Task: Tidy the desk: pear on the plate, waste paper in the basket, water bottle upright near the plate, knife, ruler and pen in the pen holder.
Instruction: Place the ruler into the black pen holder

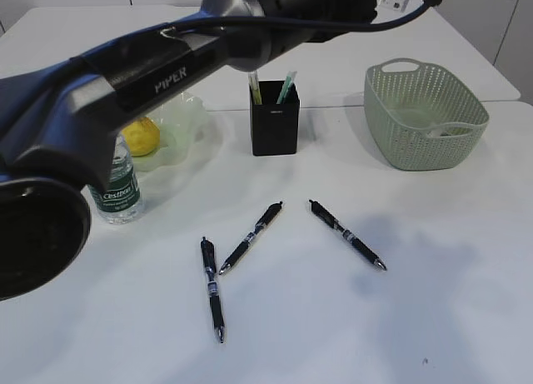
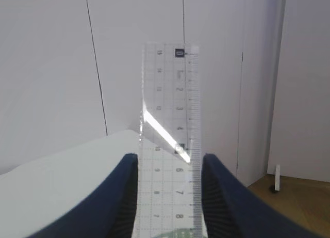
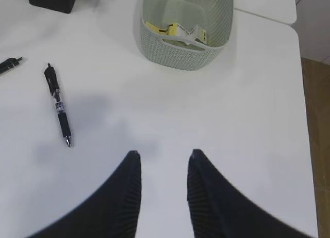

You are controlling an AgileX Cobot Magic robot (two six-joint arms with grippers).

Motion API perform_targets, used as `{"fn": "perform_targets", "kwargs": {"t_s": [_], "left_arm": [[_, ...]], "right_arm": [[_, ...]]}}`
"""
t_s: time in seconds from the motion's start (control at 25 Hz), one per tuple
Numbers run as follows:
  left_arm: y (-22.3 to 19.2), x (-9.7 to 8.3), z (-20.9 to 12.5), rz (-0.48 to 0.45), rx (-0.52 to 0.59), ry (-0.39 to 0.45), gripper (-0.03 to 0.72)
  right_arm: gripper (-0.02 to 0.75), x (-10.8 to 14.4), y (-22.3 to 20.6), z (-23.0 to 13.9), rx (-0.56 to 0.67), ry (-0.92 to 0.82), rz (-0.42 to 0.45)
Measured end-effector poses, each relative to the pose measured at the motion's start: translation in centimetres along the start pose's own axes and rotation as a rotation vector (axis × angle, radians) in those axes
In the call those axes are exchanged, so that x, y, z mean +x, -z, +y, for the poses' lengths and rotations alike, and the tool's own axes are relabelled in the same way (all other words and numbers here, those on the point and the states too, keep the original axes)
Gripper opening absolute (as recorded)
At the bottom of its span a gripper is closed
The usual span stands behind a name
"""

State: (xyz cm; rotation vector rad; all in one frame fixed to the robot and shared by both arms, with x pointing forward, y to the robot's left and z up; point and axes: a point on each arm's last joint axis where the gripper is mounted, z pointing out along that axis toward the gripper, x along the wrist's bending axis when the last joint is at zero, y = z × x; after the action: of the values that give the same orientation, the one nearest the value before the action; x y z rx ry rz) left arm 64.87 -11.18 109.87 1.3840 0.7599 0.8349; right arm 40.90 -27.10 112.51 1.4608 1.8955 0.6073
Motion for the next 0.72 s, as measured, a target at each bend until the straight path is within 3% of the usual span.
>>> {"fn": "perform_targets", "kwargs": {"t_s": [0.6, 0.72], "left_arm": [[1.4, -1.5, 4.4, -0.214, -0.141, -0.006, 0.265], [1.5, -1.5, 4.7, -0.222, -0.149, -0.009, 0.265]], "right_arm": [[0.261, 1.8, -6.8, 1.1, 0.127, 0.023, 0.031], [0.261, 2.2, -8.2, 1.1, 0.15, 0.025, 0.038]]}}
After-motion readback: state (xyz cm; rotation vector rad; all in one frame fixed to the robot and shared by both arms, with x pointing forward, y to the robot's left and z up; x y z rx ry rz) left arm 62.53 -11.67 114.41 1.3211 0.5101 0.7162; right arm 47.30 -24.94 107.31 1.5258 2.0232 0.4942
